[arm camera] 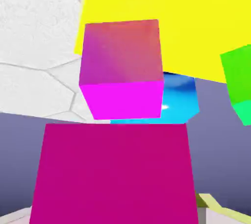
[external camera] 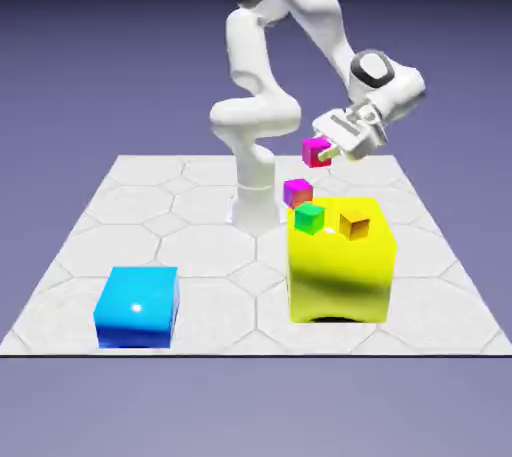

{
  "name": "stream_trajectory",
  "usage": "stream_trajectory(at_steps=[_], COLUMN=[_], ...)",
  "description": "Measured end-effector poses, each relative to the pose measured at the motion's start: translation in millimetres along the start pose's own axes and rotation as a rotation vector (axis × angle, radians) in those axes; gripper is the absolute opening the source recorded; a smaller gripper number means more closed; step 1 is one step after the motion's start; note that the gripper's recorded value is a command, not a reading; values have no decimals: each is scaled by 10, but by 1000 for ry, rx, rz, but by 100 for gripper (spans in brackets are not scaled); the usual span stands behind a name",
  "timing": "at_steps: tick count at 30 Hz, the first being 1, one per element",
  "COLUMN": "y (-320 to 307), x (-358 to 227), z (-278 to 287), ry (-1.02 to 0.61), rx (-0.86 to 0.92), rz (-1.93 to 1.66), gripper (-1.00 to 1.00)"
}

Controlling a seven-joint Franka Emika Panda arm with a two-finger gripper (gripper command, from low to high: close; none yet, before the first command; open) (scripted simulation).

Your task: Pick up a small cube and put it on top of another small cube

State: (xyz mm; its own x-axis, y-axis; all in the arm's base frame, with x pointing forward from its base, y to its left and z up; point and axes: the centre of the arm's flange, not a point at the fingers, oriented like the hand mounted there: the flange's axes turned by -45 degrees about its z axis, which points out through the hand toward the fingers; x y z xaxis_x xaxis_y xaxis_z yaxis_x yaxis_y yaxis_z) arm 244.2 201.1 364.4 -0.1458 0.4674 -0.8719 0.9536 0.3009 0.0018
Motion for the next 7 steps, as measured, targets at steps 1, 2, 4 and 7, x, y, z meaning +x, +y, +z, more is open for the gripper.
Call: stream_trajectory(at_steps=[1,2,4,7], y=[-8,-17,-15,-7], x=[53,84,83,-69], z=[167,257,257,-247], ry=[1,2,1,0], rx=[0,0,-2,-1], rz=[-1,-3,-3,-1], gripper=[-100,100,100,100])
